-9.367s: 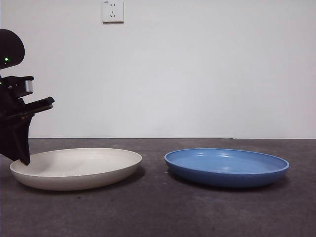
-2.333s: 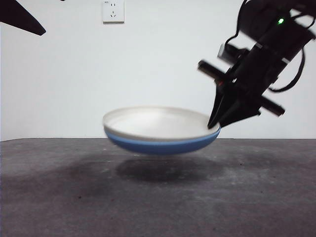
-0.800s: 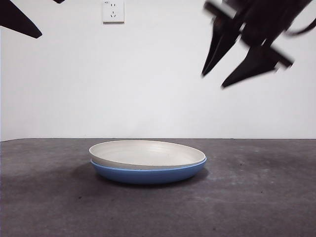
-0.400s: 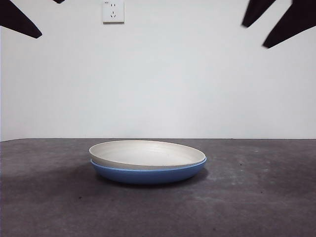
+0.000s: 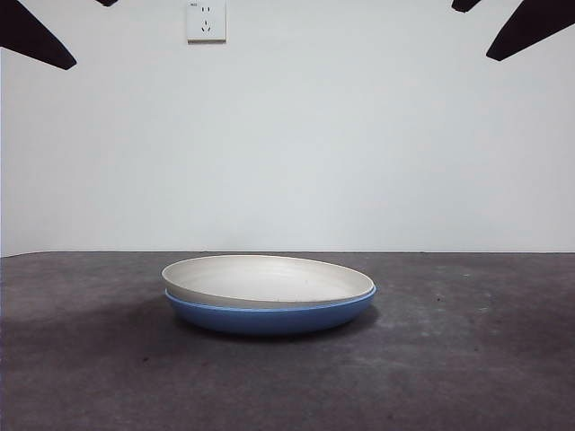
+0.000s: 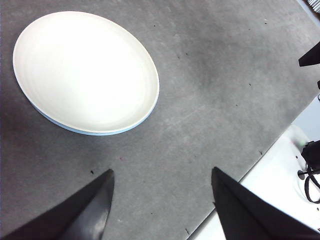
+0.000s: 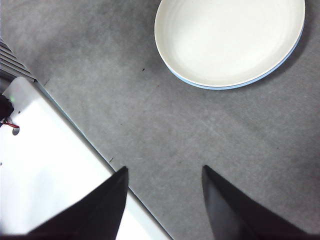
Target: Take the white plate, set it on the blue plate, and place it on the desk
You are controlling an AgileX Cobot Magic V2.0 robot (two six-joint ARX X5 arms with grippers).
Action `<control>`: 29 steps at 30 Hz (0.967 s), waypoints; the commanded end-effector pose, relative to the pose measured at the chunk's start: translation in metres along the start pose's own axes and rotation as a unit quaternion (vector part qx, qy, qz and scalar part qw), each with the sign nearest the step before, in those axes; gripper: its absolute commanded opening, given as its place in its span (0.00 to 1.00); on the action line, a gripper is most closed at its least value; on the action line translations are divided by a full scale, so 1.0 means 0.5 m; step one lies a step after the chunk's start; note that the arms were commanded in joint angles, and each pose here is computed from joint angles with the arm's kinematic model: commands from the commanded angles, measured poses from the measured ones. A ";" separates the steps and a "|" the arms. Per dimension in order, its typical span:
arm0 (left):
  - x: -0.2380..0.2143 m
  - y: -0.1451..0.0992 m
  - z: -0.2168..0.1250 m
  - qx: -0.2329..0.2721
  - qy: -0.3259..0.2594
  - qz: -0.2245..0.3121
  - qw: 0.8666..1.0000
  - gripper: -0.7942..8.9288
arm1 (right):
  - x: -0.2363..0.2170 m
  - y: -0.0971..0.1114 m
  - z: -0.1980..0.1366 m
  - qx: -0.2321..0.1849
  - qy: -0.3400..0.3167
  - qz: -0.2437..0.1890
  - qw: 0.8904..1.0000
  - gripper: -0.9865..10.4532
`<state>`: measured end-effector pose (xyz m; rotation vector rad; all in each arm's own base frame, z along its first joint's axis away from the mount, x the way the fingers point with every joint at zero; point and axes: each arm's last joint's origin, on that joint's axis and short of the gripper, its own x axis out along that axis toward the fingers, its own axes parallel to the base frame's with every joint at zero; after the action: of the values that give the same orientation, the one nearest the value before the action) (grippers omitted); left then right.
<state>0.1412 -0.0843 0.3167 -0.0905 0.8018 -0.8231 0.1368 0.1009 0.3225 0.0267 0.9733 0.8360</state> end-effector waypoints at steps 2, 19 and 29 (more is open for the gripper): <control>0.000 -0.003 0.006 0.013 -0.004 -0.004 1.000 0.40 | -0.003 0.006 0.009 -0.014 -0.007 0.004 1.000 0.29; 0.000 -0.003 0.006 0.014 -0.004 -0.004 1.000 0.09 | -0.003 0.006 0.010 -0.024 -0.008 0.004 1.000 0.09; 0.000 -0.003 0.006 0.014 -0.005 -0.004 1.000 0.09 | -0.003 0.006 0.010 -0.024 -0.008 0.004 1.000 0.09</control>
<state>0.1412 -0.0843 0.3168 -0.0841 0.7984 -0.8260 0.1368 0.1010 0.3226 0.0070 0.9629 0.8476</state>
